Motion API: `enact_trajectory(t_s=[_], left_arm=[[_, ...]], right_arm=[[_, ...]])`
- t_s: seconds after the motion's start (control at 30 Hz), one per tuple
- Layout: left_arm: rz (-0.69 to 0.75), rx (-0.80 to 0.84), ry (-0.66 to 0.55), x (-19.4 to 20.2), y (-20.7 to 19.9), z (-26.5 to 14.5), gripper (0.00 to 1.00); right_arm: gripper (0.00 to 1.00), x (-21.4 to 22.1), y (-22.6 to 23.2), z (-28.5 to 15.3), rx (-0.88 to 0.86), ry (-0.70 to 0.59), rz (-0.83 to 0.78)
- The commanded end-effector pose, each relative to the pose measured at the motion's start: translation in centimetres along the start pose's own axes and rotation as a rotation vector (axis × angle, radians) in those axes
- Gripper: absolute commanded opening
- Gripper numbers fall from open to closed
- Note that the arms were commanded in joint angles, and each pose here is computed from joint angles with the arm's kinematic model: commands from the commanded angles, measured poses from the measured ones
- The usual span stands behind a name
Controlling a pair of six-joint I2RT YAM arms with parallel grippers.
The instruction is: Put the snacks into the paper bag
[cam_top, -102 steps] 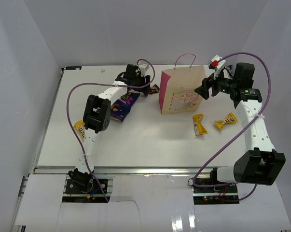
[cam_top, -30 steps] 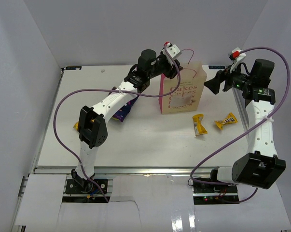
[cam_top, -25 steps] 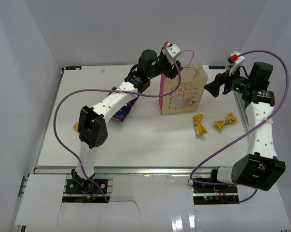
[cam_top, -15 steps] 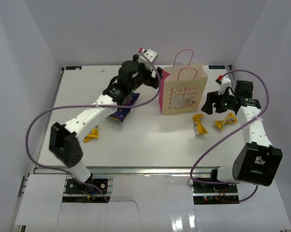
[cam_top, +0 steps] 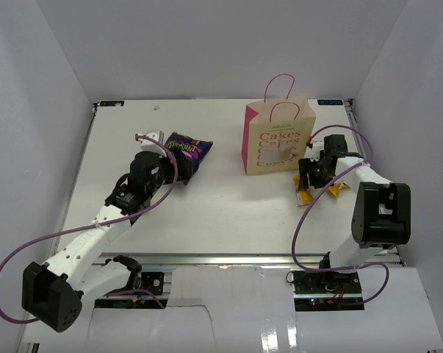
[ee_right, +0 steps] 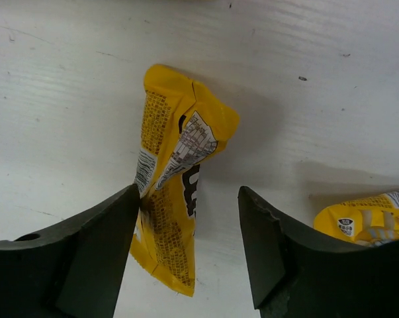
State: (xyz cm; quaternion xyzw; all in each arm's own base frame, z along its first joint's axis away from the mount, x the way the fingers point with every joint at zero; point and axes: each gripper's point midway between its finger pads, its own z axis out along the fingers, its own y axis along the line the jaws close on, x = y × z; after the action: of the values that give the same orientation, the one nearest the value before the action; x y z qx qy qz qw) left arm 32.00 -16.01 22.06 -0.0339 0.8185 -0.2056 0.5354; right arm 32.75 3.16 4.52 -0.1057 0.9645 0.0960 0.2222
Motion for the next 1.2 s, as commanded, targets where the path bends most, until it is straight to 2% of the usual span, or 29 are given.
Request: enact_trajectory(t_s=[0.0,0.03,0.1,0.13,0.17,0.2,0.3,0.5,0.63,0.7,0.77,0.83,0.87,0.93,0.97,1.1,1.17], left_arm=[[-0.140,-0.042,-0.017,0.5,1.1,-1.8,0.98],[-0.151,-0.045,-0.020,0.6,1.3,-2.2,0.98],[-0.180,-0.059,-0.008,1.1,1.6,-2.4,0.98],[-0.186,-0.069,0.007,1.7,1.9,-2.5,0.98],[-0.192,-0.072,0.012,1.8,2.0,-2.6,0.98],[-0.205,-0.079,0.023,2.2,2.1,-2.6,0.98],[-0.213,-0.082,0.032,2.3,2.1,-2.7,0.98],[-0.221,-0.095,0.018,2.1,2.4,-3.4,0.98],[-0.230,-0.126,0.006,2.2,3.2,-3.9,0.98],[-0.237,-0.142,0.004,2.3,3.5,-4.2,0.98],[-0.246,-0.154,0.010,2.7,3.8,-4.2,0.98],[-0.253,-0.156,0.013,2.9,3.9,-4.2,0.98],[-0.260,-0.157,0.015,3.0,3.9,-4.2,0.98],[-0.264,-0.156,0.023,3.1,3.8,-4.1,0.98],[-0.266,-0.158,0.027,3.2,3.8,-4.0,0.98],[-0.281,-0.159,0.040,3.5,3.7,-3.9,0.98],[-0.287,-0.156,0.042,3.6,3.7,-4.0,0.98]], right_arm=[[0.66,0.4,-0.3,0.6,0.016,0.003,0.037],[0.58,0.7,0.1,0.9,-0.003,0.013,0.039],[0.50,1.4,0.7,1.1,-0.033,0.027,0.047],[0.38,1.5,0.8,1.0,-0.040,0.028,0.053],[0.31,1.5,0.9,0.9,-0.043,0.025,0.054],[0.21,1.3,1.1,0.5,-0.043,0.011,0.052],[0.08,0.8,1.0,-0.5,-0.033,-0.025,0.039],[0.08,-3.9,-2.0,-7.6,0.094,-0.276,-0.042],[0.08,-9.7,-4.4,-14.5,0.223,-0.483,-0.087],[0.08,-12.0,-4.4,-17.4,0.257,-0.576,-0.118],[0.08,-15.6,-3.8,-21.0,0.268,-0.722,-0.166],[0.08,-17.9,-2.2,-23.0,0.206,-0.813,-0.239],[0.08,-19.9,-1.3,-25.3,0.196,-0.893,-0.294],[0.08,-21.7,1.4,-26.3,0.077,-0.955,-0.439],[0.08,-23.1,3.4,-28.2,0.010,-1.027,-0.532],[0.11,-25.9,7.2,-27.7,-0.127,-1.063,-0.767],[0.12,-26.6,8.5,-27.1,-0.193,-1.064,-0.815]])
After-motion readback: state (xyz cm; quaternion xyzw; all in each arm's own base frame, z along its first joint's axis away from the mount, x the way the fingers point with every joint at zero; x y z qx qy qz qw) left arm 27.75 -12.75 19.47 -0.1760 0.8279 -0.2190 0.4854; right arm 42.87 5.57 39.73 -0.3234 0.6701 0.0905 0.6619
